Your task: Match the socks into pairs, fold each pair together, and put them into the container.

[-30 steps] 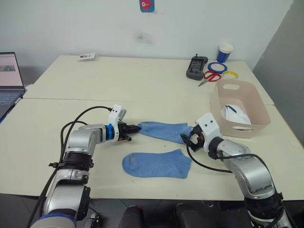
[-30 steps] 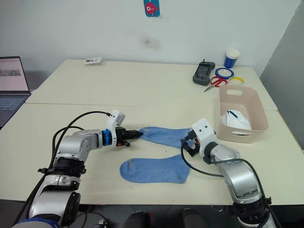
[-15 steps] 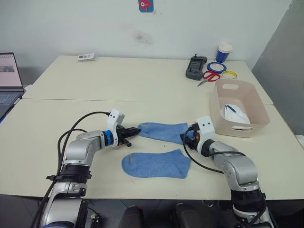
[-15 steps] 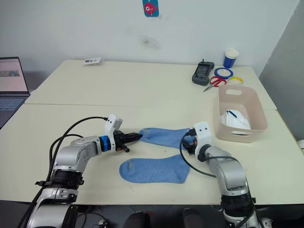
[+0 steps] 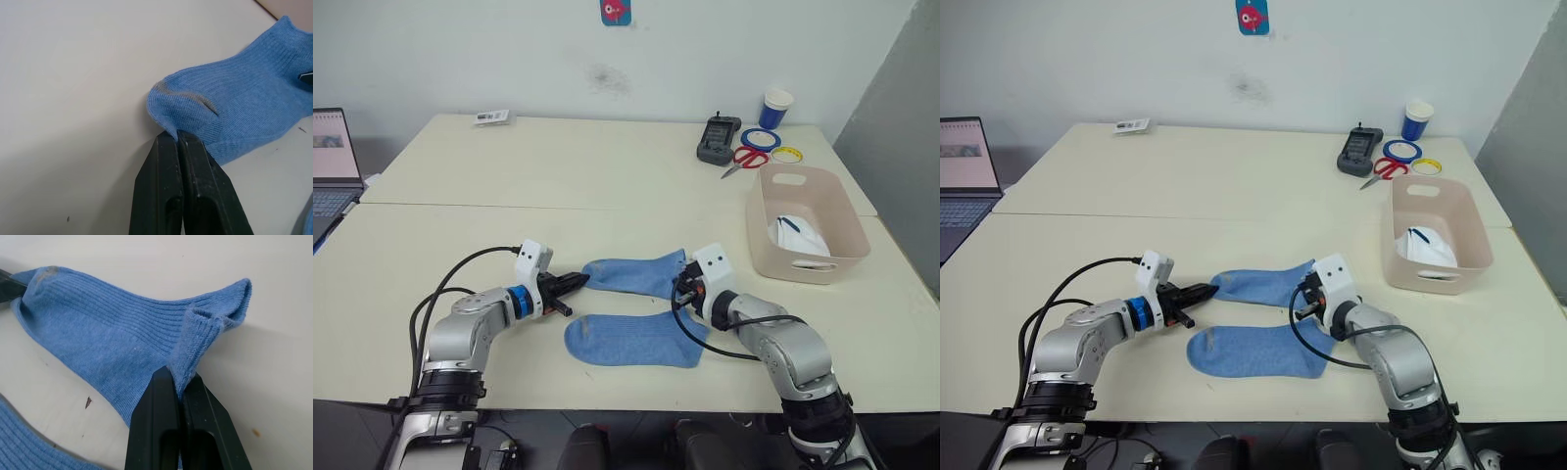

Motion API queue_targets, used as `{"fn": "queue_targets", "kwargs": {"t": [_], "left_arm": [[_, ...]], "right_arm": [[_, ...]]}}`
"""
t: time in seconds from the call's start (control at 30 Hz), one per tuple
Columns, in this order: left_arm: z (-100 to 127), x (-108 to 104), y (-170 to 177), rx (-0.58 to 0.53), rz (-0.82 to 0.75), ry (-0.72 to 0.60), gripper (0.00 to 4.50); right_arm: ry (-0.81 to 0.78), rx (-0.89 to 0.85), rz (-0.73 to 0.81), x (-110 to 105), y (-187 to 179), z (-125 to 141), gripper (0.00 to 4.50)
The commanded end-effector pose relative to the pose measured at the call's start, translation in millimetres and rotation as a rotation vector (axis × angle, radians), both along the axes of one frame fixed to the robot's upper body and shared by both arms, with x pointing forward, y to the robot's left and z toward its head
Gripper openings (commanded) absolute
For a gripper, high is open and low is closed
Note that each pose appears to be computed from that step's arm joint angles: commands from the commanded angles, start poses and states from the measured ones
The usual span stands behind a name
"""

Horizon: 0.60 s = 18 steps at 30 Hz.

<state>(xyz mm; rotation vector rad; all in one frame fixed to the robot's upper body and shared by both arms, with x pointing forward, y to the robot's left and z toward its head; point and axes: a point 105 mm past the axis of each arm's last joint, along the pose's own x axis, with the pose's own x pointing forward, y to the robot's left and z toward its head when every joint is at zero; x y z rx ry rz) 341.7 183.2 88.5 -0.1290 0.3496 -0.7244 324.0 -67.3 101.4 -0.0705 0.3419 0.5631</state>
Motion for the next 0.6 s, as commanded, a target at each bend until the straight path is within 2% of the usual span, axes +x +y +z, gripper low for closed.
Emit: {"fn": "queue_targets", "kwargs": {"t": [0.03,0.1,0.2,0.37,0.47,0.6], "left_arm": [[44,4,1,-0.052,-0.027,-0.107,0.00],[54,3,1,-0.078,-0.040,-0.104,0.00],[55,1,0,-0.067,-0.059,-0.089,0.00],[38,-4,-7,-0.050,-0.073,-0.028,0.00],[24,-5,-11,-0.042,-0.061,-0.006,0.00],[16,-5,-9,-0.013,-0.051,-0.003,0.00]], "right_arm": [[-0.115,0.069,0.013,-1,-2,39,0.02],[-0.119,0.105,0.020,-6,-3,46,0.02],[-0.088,0.118,0.011,-10,-7,43,0.02],[0.016,0.093,-0.050,-11,-17,18,0.02],[0.052,0.079,-0.084,-9,-23,7,0.73],[0.050,0.079,-0.079,-11,-24,8,2.14]]}}
